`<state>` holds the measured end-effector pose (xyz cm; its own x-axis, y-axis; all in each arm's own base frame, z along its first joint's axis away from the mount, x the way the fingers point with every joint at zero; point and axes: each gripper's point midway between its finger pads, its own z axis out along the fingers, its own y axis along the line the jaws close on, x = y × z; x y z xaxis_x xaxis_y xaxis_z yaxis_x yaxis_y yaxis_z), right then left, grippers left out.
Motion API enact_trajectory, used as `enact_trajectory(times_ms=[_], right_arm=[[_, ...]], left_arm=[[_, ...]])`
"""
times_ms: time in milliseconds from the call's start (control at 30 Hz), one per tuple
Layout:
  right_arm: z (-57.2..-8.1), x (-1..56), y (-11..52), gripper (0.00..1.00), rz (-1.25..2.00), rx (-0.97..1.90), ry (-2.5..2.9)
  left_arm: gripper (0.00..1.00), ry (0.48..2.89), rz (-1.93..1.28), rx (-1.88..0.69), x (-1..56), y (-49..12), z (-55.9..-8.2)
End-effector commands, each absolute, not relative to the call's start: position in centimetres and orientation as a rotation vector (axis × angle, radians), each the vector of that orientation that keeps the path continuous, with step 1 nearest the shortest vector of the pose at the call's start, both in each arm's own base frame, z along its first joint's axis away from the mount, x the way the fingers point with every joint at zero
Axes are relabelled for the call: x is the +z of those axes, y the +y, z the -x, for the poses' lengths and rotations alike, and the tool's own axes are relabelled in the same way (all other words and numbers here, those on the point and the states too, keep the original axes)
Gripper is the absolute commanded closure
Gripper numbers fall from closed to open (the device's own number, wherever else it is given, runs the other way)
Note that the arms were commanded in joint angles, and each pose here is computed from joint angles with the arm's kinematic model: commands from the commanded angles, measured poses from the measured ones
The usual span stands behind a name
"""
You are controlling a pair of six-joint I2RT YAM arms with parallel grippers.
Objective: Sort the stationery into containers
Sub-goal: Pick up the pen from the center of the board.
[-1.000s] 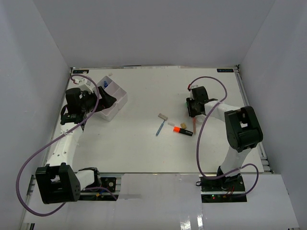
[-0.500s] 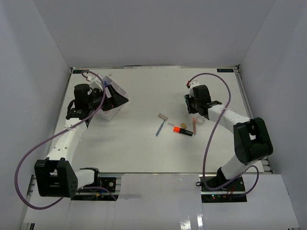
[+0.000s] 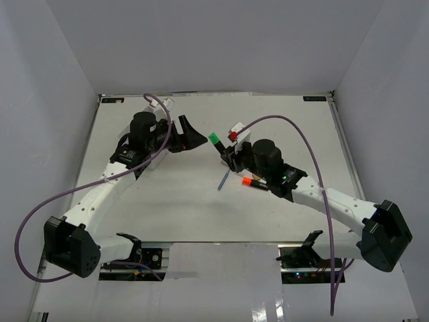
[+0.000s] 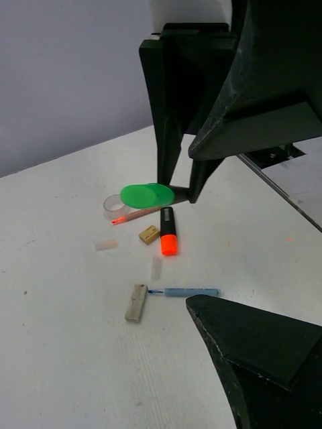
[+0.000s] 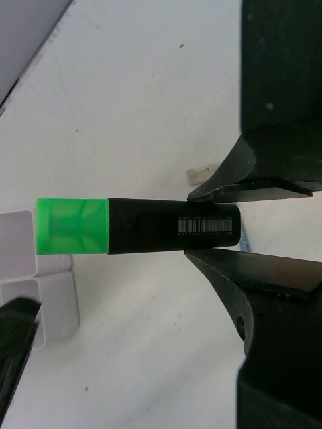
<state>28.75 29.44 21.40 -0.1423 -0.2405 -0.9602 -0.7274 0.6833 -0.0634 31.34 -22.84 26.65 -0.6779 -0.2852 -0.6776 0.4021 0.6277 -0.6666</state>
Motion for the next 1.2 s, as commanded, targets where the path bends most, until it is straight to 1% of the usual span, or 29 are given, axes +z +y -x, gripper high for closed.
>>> enact_trajectory(times_ms=[0,100,167,267,367,500,533,600,633,700,733,800,900,933,967,1000,1033,1100,1133,1167], right_arm=[[-27.8,25.0,31.2,0.86,0.788,0.571,1.554],[-27.2,25.2,32.0,0.86,0.808,0.586,1.543],[-26.9,25.4,32.4,0.85,0.814,0.584,1.536],[-26.7,25.3,32.6,0.85,0.819,0.583,1.531],[-26.5,25.4,32.8,0.85,0.822,0.590,1.523],[-26.5,25.2,33.1,0.84,0.824,0.591,1.523],[-26.6,25.2,33.1,0.84,0.824,0.589,1.525],[-26.6,25.0,33.1,0.82,0.825,0.589,1.528],[-26.7,24.9,33.1,0.80,0.825,0.585,1.531],[-26.7,24.7,33.1,0.77,0.823,0.585,1.536],[-26.8,24.6,33.0,0.73,0.818,0.579,1.541],[-26.9,24.4,32.8,0.65,0.811,0.569,1.549],[-27.0,24.0,32.1,0.40,0.793,0.542,1.569],[-27.2,23.7,31.6,0.22,0.776,0.518,1.586],[-27.2,23.7,31.3,0.15,0.767,0.508,1.591],[-27.3,22.8,30.5,0.03,0.756,0.476,1.620],[-27.4,22.3,30.0,0.03,0.748,0.456,1.637],[-27.3,21.4,28.8,0.10,0.729,0.418,1.668],[-27.3,20.9,28.4,0.10,0.729,0.401,1.688],[-27.1,20.7,27.9,0.10,0.724,0.392,1.692]], left_arm=[[0.08,2.003,-0.070,-1.065,28.6,-23.9,-31.8],[0.13,2.005,-0.068,-1.059,28.7,-24.8,-31.9],[0.20,2.012,-0.070,-1.063,28.6,-25.2,-31.9],[0.25,2.018,-0.075,-1.064,28.6,-26.1,-31.8],[0.34,2.027,-0.091,-1.069,28.4,-26.8,-31.7],[0.49,2.039,-0.100,-1.067,28.0,-27.4,-31.6],[0.58,2.039,-0.101,-1.065,28.0,-27.5,-31.6],[0.68,2.039,-0.104,-1.059,27.9,-27.5,-31.6],[0.76,2.035,-0.106,-1.057,28.0,-27.5,-31.6],[0.83,2.033,-0.110,-1.048,28.0,-27.4,-31.6],[0.87,2.029,-0.110,-1.039,28.0,-27.3,-31.7],[0.90,2.023,-0.115,-1.017,28.0,-27.1,-31.8],[0.92,2.010,-0.096,-0.924,28.0,-26.0,-32.7],[0.93,1.999,-0.060,-0.852,28.0,-25.0,-33.5],[0.94,2.000,-0.044,-0.797,27.8,-24.3,-34.0],[0.94,1.977,-0.013,-0.695,28.1,-22.9,-35.1],[0.94,1.965,0.016,-0.630,28.3,-21.8,-35.8],[0.94,1.950,0.061,-0.509,28.5,-19.4,-37.5],[0.94,1.943,0.088,-0.462,28.5,-18.3,-38.3],[0.94,1.920,0.156,-0.386,28.7,-15.8,-39.5]])
